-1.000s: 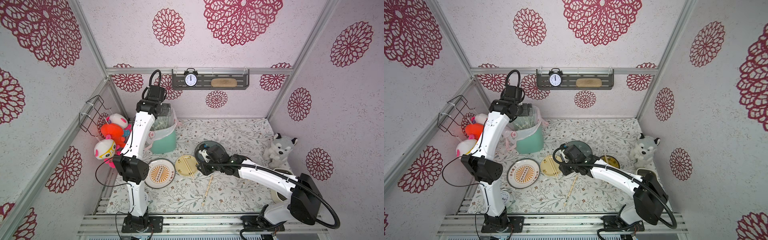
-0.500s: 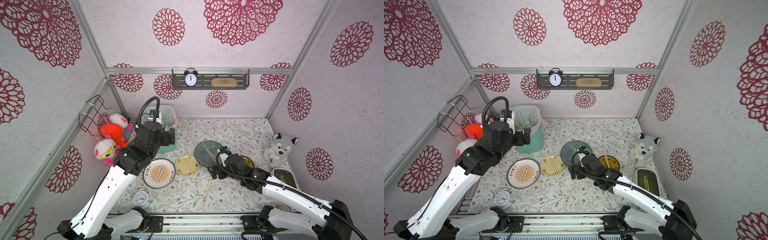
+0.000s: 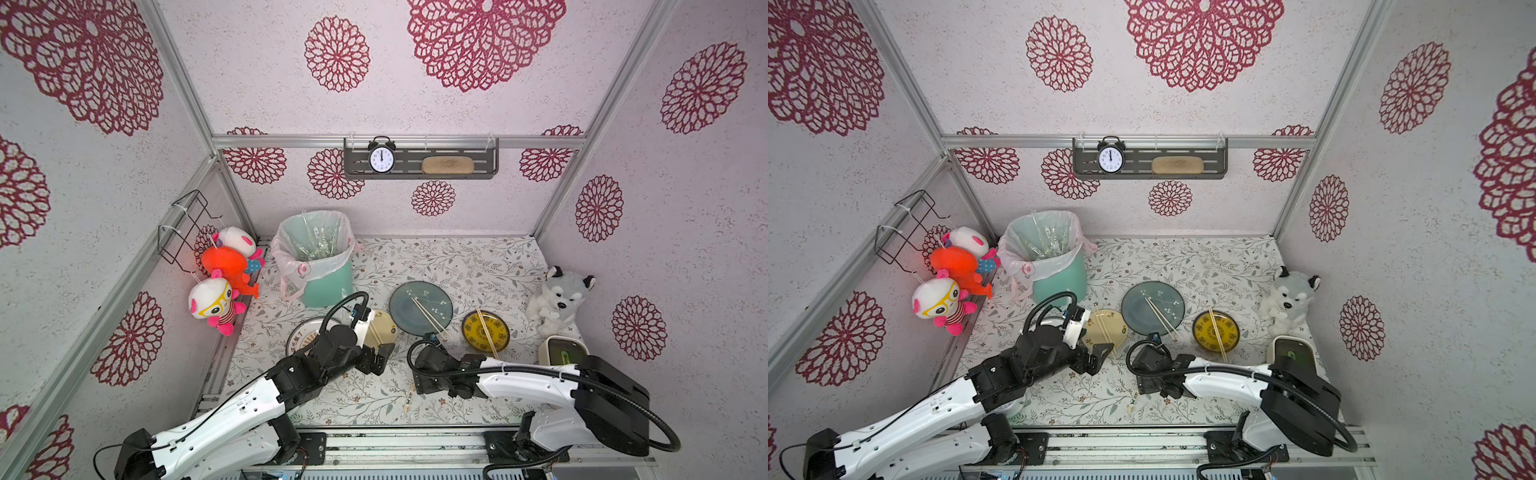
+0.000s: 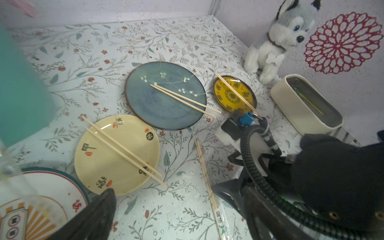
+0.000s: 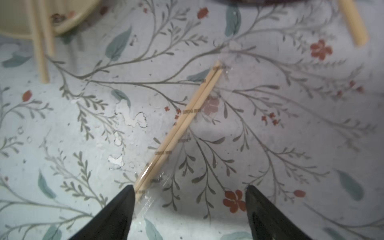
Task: Remove the packaging of disposable chopsticks
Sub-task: Pick up the packet bag from the center of the board, then place the packet bag in the trash bin.
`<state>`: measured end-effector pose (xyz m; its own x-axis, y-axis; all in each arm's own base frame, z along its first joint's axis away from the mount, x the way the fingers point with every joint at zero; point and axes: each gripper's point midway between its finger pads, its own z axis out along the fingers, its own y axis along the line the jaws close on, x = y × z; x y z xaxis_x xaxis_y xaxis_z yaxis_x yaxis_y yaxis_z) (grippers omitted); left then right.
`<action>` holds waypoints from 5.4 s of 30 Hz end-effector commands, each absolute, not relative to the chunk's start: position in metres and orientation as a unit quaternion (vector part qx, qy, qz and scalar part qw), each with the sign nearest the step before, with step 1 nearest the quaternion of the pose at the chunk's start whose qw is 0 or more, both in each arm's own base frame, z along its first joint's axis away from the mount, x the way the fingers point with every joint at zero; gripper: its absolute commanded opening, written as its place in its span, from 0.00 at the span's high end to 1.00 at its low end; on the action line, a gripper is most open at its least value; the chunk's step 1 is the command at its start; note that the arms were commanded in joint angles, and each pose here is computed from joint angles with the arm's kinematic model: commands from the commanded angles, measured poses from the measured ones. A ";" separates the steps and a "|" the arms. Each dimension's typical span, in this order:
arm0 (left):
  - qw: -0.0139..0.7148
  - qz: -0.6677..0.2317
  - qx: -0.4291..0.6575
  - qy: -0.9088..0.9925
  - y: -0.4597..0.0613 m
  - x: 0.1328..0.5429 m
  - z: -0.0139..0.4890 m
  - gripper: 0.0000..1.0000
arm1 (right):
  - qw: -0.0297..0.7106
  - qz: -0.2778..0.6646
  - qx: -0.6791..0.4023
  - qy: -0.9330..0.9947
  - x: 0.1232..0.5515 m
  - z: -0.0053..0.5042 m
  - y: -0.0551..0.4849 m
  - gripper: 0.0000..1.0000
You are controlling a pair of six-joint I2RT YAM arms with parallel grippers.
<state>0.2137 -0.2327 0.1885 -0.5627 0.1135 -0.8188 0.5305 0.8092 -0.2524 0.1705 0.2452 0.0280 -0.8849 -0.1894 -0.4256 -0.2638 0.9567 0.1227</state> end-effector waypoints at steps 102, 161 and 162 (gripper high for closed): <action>0.457 0.069 -0.081 0.883 -0.018 0.538 0.305 1.00 | 0.381 0.261 -0.135 0.877 0.188 0.125 0.252 0.16; 0.526 -0.236 0.023 0.817 -0.156 0.258 0.288 0.00 | 0.236 0.110 -0.084 0.962 0.175 0.026 0.252 0.50; 0.517 -0.254 0.035 0.817 -0.164 0.253 0.283 0.00 | 0.230 0.104 -0.082 0.964 0.174 0.022 0.250 0.53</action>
<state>0.2676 -0.1356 0.2997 -0.4115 -0.1900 -0.8914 0.2022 0.9346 -0.2926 0.1758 0.2514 0.0309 -0.8657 -0.1034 -0.4898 -0.2262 0.9537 0.1984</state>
